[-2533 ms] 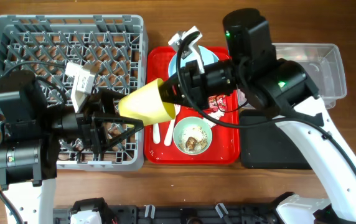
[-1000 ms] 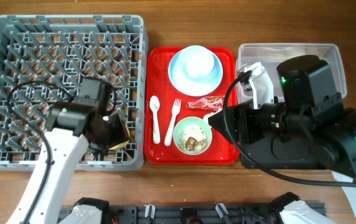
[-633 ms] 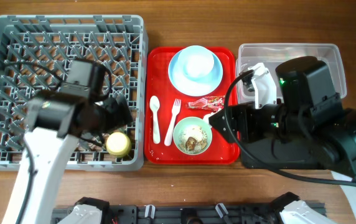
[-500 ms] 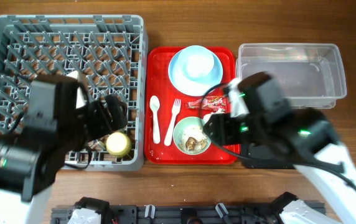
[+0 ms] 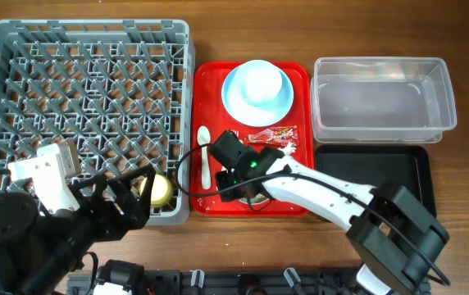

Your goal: Sort waste into correct bins and load items into the dishwasher rack

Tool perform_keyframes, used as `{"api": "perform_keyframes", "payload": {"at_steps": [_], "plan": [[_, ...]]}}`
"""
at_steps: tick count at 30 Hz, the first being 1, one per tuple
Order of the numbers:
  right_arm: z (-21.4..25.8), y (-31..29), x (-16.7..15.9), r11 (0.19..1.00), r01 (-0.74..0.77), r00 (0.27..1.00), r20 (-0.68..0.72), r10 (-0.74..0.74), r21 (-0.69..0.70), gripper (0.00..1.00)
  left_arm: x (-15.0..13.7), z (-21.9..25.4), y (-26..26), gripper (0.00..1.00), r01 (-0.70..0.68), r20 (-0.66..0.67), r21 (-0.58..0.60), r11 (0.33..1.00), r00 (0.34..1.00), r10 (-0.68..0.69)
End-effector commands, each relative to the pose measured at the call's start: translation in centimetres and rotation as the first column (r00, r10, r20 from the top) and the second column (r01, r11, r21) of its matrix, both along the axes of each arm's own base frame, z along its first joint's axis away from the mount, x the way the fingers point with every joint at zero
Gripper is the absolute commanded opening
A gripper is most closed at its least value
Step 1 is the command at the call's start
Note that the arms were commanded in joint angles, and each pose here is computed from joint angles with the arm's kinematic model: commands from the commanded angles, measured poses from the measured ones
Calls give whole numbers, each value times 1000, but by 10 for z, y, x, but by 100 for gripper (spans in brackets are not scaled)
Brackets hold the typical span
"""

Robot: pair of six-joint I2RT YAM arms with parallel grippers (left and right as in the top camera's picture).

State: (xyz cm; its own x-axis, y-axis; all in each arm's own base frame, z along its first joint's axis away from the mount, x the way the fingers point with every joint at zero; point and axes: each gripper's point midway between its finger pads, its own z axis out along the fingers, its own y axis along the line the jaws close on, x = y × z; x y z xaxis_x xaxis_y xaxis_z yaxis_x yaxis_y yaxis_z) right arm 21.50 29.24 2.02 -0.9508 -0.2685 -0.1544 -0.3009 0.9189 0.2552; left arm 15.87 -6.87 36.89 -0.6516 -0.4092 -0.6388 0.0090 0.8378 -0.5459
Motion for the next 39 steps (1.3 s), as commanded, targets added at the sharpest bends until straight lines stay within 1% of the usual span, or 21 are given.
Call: {"api": "perform_keyframes", "payload": {"at_steps": [1, 3, 6, 8, 9, 11, 14, 17, 18, 19, 20, 21, 23, 25, 27, 29, 30, 32, 34, 37, 39], "plan": [[-2, -7, 10, 993, 101, 995, 22, -100, -54, 5, -1, 0, -2, 100, 22, 1, 10, 1000, 1000, -22], [-3, -17, 9, 982, 163, 987, 22, -161, -95, 4, -1, -1, -2, 100, 22, -4, 11, 1000, 1000, -22], [27, -18, 11, 973, 229, 973, 39, -228, -30, 4, 0, -1, 0, 100, 12, -1, 19, 1000, 1000, -11], [78, -24, 17, 958, 270, 958, 72, -277, 93, 4, 3, -2, 3, 100, -6, -1, 31, 1000, 1000, 6], [118, -42, 17, 934, 311, 939, 91, -330, 178, 4, 4, -3, 3, 100, -6, -8, 33, 999, 1000, 6], [144, -70, 10, 907, 362, 921, 66, -383, 215, 4, 8, -5, 2, 100, -5, -22, 36, 999, 1000, 6], [147, -120, 2, 890, 429, 898, 37, -439, 155, 5, 19, -16, -1, 100, -2, -84, 50, 999, 996, 6], [118, -146, 1, 883, 447, 894, -55, -444, 145, 4, 34, -33, -5, 100, 6, -177, 70, 998, 984, 6], [110, -154, 4, 878, 446, 895, -82, -439, 173, 4, 38, -38, -6, 100, 9, -205, 77, 997, 979, 7], [105, -160, 8, 874, 423, 906, -101, -411, 238, 4, 41, -44, -7, 100, 11, -234, 84, 996, 972, 9], [111, -154, 10, 878, 335, 942, -101, -319, 342, 4, 44, -48, -8, 100, 13, -256, 89, 996, 967, 10], [113, -161, 13, 852, 347, 938, -125, -325, 392, 4, 48, -52, -9, 100, 14, -274, 93, 996, 962, 12], [125, -167, 16, 800, 295, 954, -112, -278, 523, 4, 53, -58, -10, 100, 17, -301, 99, 995, 954, 13], [126, -181, 19, 743, 311, 946, -118, -302, 593, 4, 56, -63, -10, 100, 19, -324, 104, 994, 946, 16], [130, -190, 21, 649, 310, 943, -137, -303, 695, 4, 56, -65, -10, 100, 21, -336, 107, 994, 942, 17], [119, -202, 22, 567, 358, 924, -196, -328, 742, 4, 56, -65, -10, 100, 21, -336, 108, 994, 942, 17], [122, -203, 24, 508, 327, 933, -187, -306, 797, 4, 56, -65, -10, 100, 20, -336, 108, 994, 942, 17], [119, -206, 28, 453, 336, 930, -214, -300, 826, 5, 56, -65, -10, 100, 20, -336, 108, 994, 942, 17], [125, -208, 36, 367, 285, 939, -180, -293, 885, 4, 56, -65, -10, 100, 21, -337, 108, 994, 941, 17], [127, -213, 37, 341, 301, 930, -196, -311, 890, 4, 56, -65, -10, 100, 21, -337, 108, 994, 941, 17], [128, -218, 34, 310, 362, 908, -256, -332, 879, 4, 56, -65, -10, 100, 21, -336, 108, 994, 942, 17]]}}
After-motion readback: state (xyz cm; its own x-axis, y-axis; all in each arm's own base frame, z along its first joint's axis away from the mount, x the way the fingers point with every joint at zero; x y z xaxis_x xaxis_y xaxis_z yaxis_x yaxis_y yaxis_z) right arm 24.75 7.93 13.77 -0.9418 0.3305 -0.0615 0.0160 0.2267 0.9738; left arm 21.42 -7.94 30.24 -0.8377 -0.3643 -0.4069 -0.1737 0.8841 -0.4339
